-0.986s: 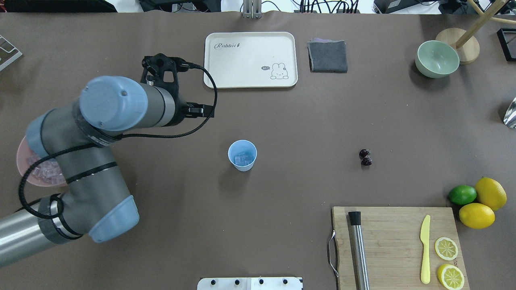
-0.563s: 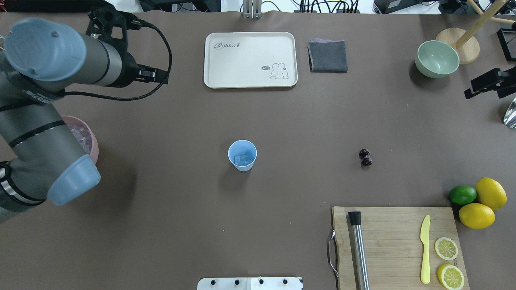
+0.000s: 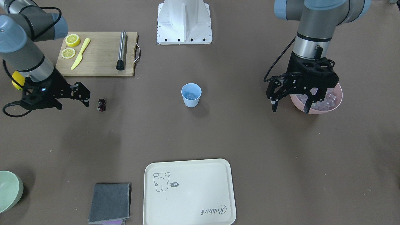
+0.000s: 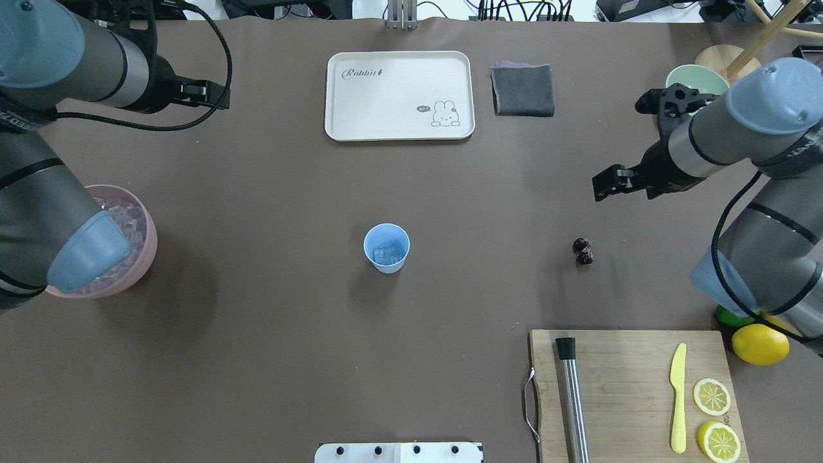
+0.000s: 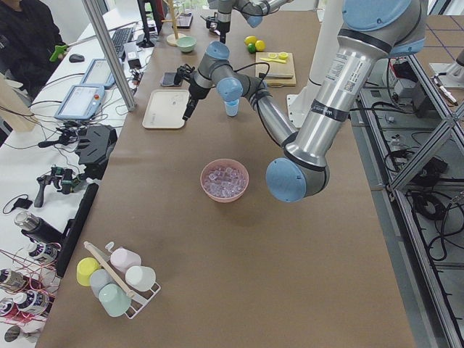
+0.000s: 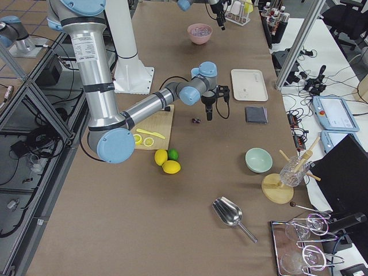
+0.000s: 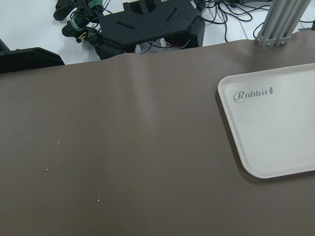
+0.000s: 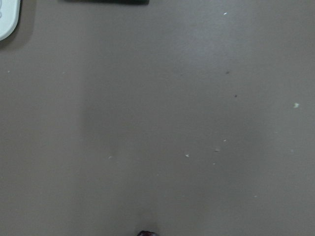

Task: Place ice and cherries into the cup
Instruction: 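Raise the left gripper away from the cup while the right arm reaches toward the cherries, then lower the right gripper onto a dark cherry and grasp it, then carry the cherry with the right gripper over the blue cup and release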

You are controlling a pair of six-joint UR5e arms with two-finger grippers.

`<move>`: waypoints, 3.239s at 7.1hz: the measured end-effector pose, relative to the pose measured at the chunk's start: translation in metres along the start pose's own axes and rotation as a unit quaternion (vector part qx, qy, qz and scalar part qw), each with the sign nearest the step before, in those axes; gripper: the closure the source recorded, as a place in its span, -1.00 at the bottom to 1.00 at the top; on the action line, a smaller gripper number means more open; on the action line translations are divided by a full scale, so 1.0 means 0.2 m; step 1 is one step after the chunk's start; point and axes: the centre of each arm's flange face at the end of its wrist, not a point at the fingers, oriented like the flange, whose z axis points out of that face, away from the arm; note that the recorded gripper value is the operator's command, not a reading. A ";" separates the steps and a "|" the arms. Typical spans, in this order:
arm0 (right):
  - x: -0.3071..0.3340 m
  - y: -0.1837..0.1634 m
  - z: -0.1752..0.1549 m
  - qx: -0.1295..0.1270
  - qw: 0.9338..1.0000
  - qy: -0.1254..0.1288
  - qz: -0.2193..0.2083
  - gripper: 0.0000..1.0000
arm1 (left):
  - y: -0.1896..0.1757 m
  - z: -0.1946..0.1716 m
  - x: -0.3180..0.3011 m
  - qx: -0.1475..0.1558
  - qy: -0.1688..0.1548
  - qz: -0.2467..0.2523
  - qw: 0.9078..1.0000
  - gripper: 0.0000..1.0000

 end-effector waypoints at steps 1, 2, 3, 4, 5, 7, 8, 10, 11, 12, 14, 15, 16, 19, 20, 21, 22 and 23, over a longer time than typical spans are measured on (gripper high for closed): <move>-0.09 0.06 0.07 -0.001 1.000 0.006 -0.005 -1.00 | 0.01 0.01 -0.01 -0.002 -0.002 -0.001 1.000 -0.95; -0.13 0.11 0.12 -0.004 1.000 0.012 -0.003 -1.00 | 0.01 0.01 -0.01 -0.003 -0.002 -0.001 1.000 -0.95; -0.15 0.15 0.16 -0.008 1.000 0.016 -0.003 -0.99 | 0.01 0.01 -0.01 -0.004 -0.002 -0.001 1.000 -0.95; -0.15 0.17 0.20 -0.014 1.000 0.021 -0.005 -0.99 | 0.01 0.01 -0.01 -0.004 -0.001 0.000 1.000 -0.95; -0.15 0.19 0.25 -0.019 0.999 0.027 -0.005 -0.96 | 0.01 0.01 0.00 -0.004 0.000 0.000 1.000 -0.95; -0.14 0.20 0.32 -0.028 0.999 0.035 -0.007 -0.46 | 0.02 0.01 0.00 -0.005 0.000 0.001 1.000 -0.95; -0.15 0.21 0.33 -0.029 0.999 0.037 -0.007 -0.39 | 0.02 0.01 0.00 -0.005 0.000 0.001 1.000 -0.95; -0.13 0.22 0.38 -0.031 0.998 0.046 -0.006 0.26 | 0.02 0.01 0.00 -0.005 0.000 0.001 1.000 -0.95; -0.12 0.22 0.39 -0.032 0.998 0.050 -0.005 0.75 | 0.01 0.01 0.01 -0.005 0.001 0.001 1.000 -0.95; -0.12 0.22 0.39 -0.031 0.998 0.050 -0.004 1.00 | 0.01 0.01 0.01 -0.005 0.001 0.001 1.000 -0.95; -0.14 0.22 0.36 -0.027 0.999 0.044 -0.006 1.00 | 0.02 0.01 0.00 -0.005 0.001 0.001 1.000 -0.95; -0.15 0.22 0.34 -0.024 0.999 0.042 -0.006 1.00 | 0.02 0.01 0.00 -0.005 0.001 0.001 1.000 -0.96; -0.16 0.22 0.32 -0.020 0.999 0.039 -0.008 1.00 | 0.02 0.01 0.00 -0.005 0.001 0.001 1.000 -0.95; -0.40 0.17 0.04 0.017 0.999 -0.015 -0.023 1.00 | 0.02 0.00 0.00 -0.005 0.001 0.001 1.000 -0.95; -0.61 0.11 -0.09 0.036 0.998 -0.051 -0.018 1.00 | 0.03 0.01 -0.01 -0.007 0.000 0.000 1.000 -0.95; -0.84 0.08 -0.20 0.048 0.995 -0.085 -0.015 1.00 | 0.04 0.02 -0.02 -0.010 -0.003 -0.001 1.000 -0.95; -1.06 0.08 -0.26 0.054 0.992 -0.112 -0.020 1.00 | 0.06 0.04 -0.05 -0.015 -0.008 -0.002 1.000 -0.95; -1.24 0.13 -0.25 0.057 0.990 -0.123 -0.029 1.00 | 0.08 0.07 -0.09 -0.020 -0.015 -0.004 1.000 -0.95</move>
